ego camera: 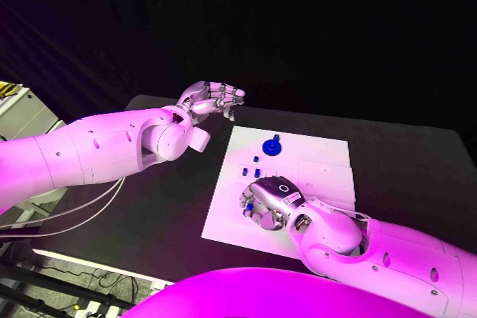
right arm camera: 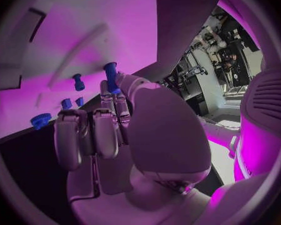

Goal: Assemble the parts on the task board

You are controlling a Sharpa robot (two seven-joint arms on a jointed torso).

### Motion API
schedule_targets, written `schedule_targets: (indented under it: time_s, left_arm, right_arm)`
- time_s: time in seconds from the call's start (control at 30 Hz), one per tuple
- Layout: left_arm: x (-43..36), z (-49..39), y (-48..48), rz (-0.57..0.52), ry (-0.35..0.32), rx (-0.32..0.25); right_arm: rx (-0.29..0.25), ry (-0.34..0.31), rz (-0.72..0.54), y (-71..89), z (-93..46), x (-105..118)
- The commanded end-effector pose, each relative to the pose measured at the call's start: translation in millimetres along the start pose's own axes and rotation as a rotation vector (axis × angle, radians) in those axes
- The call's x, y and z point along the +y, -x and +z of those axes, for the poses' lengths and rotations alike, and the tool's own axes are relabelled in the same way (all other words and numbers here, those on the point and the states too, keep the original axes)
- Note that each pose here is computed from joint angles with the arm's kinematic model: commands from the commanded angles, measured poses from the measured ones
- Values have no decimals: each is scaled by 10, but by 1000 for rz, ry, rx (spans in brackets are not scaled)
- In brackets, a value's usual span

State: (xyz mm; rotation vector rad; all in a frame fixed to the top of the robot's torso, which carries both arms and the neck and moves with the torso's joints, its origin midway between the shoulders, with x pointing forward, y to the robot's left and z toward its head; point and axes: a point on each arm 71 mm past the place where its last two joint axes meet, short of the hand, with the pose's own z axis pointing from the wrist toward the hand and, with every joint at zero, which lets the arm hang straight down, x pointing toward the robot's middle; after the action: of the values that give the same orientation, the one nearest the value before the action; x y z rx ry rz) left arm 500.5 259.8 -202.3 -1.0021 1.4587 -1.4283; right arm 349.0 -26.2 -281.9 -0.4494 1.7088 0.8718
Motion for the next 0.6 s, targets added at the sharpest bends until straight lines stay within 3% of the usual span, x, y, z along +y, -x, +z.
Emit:
schedule_targets:
  time_s: [0.03, 0.6]
  left_arm:
    - [-13, 4, -19, -5, -7, 13]
    - [-12, -3, -9, -4, -3, 14]
  right_arm:
    - [21, -1, 2, -51, -8, -20]
    - [-52, -5, 32, 0, -24, -35]
